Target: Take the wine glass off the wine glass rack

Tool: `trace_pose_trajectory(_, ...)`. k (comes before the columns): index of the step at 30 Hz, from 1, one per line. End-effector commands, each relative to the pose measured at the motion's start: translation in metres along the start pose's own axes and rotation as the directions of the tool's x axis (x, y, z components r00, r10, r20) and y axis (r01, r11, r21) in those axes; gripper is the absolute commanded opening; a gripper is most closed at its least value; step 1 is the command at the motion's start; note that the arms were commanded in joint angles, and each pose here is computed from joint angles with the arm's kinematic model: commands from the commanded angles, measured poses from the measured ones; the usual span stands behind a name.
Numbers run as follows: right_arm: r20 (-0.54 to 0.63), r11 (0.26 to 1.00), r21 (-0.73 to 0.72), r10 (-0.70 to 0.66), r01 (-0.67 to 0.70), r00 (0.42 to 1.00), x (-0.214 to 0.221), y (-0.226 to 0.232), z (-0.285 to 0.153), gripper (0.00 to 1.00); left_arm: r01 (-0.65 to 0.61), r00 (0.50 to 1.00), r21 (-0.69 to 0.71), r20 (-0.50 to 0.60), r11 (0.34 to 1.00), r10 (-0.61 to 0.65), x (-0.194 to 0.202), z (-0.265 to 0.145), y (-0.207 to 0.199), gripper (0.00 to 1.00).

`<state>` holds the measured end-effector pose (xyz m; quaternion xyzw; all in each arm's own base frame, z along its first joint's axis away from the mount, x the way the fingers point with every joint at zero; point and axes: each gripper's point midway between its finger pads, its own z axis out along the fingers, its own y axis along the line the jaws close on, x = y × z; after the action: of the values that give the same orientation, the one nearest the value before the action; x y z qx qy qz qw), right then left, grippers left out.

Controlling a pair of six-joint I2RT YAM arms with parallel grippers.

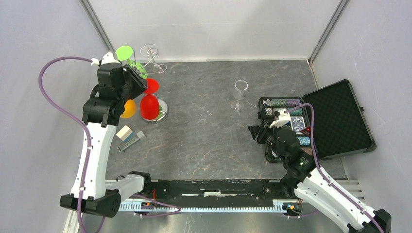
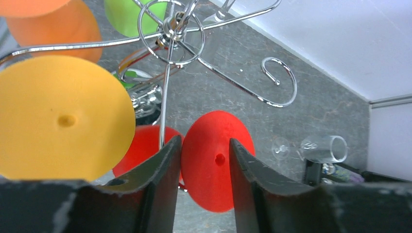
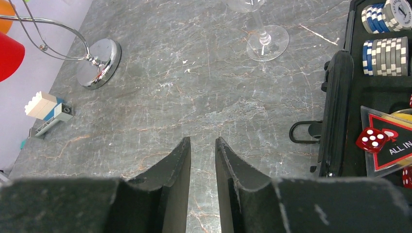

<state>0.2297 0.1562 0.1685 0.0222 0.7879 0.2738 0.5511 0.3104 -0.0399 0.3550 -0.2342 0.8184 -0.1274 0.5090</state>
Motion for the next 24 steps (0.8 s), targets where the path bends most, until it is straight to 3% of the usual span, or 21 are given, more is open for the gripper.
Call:
trace_pose_trajectory(1, 0.070, 1.000, -0.026, 0.001, 0.000, 0.998, -0.022, 0.009, -0.001, 0.30, 0.109, 0.994, 0.048, 0.014, 0.993, -0.110, 0.002, -0.010, -0.005, 0.37)
trace_pose_trajectory(6, 0.067, 1.000, -0.017, -0.011, 0.012, 0.998, -0.020, 0.007, 0.000, 0.30, 0.142, 0.987, 0.056, 0.067, 0.988, -0.146, -0.003, -0.016, -0.001, 0.23)
trace_pose_trajectory(9, 0.063, 1.000, -0.018, -0.012, 0.013, 0.998, -0.019, 0.007, 0.002, 0.30, 0.143, 0.984, 0.081, 0.090, 0.986, -0.150, -0.006, -0.020, -0.003, 0.02)
trace_pose_trajectory(19, 0.047, 0.999, -0.017, -0.027, 0.028, 0.999, -0.020, 0.011, 0.009, 0.30, 0.156, 0.973, 0.168, 0.146, 0.973, -0.181, -0.019, -0.046, -0.013, 0.02)
trace_pose_trajectory(24, 0.029, 0.999, -0.019, -0.028, 0.029, 0.999, -0.016, 0.011, 0.011, 0.30, 0.209, 0.951, 0.141, 0.200, 0.968, -0.235, -0.025, -0.054, -0.002, 0.02)
